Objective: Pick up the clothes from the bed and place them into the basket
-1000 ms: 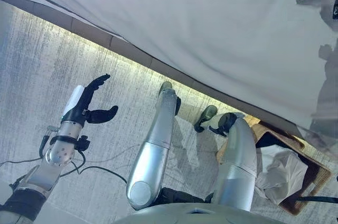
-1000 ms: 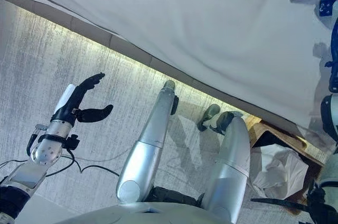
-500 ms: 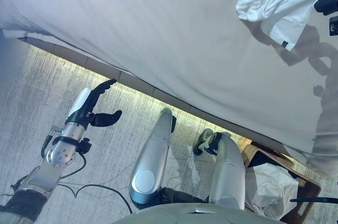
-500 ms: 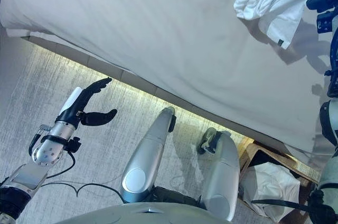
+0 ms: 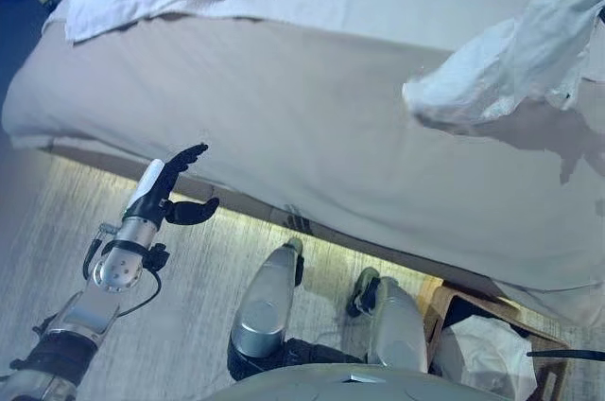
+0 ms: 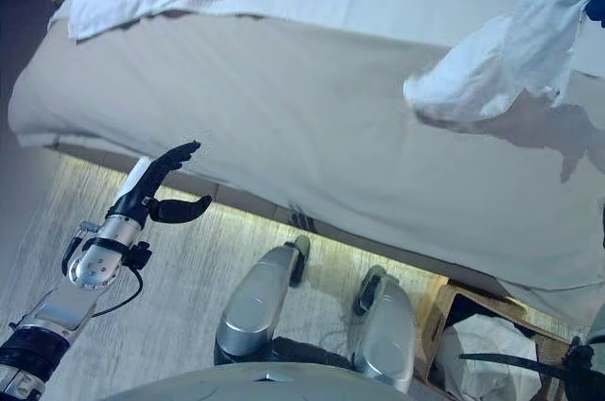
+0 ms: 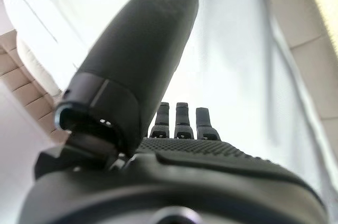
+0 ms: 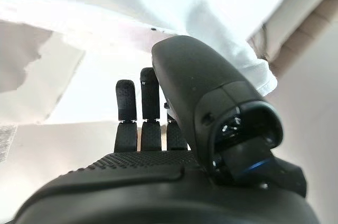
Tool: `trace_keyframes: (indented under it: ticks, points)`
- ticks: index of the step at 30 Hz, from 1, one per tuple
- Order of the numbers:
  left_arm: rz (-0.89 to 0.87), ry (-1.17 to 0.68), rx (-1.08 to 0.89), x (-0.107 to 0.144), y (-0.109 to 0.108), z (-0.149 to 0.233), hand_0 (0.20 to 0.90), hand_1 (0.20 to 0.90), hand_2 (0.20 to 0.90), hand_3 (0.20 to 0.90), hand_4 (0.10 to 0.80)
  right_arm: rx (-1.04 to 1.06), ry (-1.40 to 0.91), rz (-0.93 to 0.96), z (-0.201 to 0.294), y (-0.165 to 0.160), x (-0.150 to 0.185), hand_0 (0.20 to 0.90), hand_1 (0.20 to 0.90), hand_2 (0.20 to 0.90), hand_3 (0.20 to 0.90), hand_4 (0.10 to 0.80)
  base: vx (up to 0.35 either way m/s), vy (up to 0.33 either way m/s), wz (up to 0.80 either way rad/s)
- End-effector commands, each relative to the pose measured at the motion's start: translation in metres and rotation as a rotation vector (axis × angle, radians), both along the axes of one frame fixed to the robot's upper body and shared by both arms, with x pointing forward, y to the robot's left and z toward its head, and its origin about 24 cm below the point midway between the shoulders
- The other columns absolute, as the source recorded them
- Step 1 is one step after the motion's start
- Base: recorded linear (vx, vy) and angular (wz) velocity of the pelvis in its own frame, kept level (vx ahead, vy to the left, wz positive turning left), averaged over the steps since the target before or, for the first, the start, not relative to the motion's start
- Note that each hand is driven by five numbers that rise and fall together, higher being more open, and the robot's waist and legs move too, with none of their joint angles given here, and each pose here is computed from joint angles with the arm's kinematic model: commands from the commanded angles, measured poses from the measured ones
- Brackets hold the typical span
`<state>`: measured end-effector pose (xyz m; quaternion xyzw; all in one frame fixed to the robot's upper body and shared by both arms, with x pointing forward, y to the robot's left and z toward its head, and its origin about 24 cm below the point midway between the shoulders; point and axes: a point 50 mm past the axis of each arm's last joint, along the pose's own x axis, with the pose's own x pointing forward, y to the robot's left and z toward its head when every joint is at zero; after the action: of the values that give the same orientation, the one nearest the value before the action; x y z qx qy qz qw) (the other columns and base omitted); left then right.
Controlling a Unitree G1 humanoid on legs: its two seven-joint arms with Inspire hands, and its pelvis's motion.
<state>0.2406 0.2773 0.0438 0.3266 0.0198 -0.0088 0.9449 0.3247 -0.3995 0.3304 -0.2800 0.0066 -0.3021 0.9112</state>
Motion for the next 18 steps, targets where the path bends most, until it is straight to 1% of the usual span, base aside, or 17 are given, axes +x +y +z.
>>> trace_keyframes:
  ticks: [1,3,8,11,14,18]
  points:
    - [0.034,-0.021,-0.001,-0.007,0.004,-0.005,0.900,0.900,0.900,0.900,0.800,-0.129,-0.152,-0.028,0.040,-0.012,-0.028,0.300,0.300,0.300,0.200,0.100,0.035,0.122,-0.08]
    - [0.026,0.007,0.006,-0.004,0.000,-0.013,0.900,0.900,0.900,0.900,0.800,-0.126,-0.173,-0.007,0.044,-0.011,-0.030,0.300,0.300,0.300,0.200,0.100,-0.008,0.166,-0.06]
    - [0.026,-0.011,0.014,0.004,-0.002,-0.013,0.900,0.900,0.900,0.900,0.800,-0.141,-0.184,0.019,0.043,-0.011,-0.032,0.300,0.300,0.300,0.200,0.100,-0.043,0.154,-0.12]
    - [0.029,-0.031,0.023,0.010,0.001,-0.007,0.900,0.900,0.900,0.900,0.800,-0.138,-0.197,0.011,0.042,-0.014,-0.035,0.300,0.300,0.300,0.200,0.100,-0.043,0.123,-0.26]
    - [0.011,-0.050,0.046,0.017,0.003,0.000,0.900,0.900,0.900,0.900,0.800,-0.116,-0.215,-0.042,0.036,-0.025,-0.046,0.300,0.300,0.300,0.200,0.100,-0.063,0.119,-0.27]
    - [0.019,-0.035,0.064,0.019,0.009,0.002,0.900,0.900,0.900,0.900,0.800,-0.095,-0.240,-0.069,0.026,-0.031,-0.053,0.300,0.300,0.300,0.200,0.100,-0.087,0.069,-0.23]
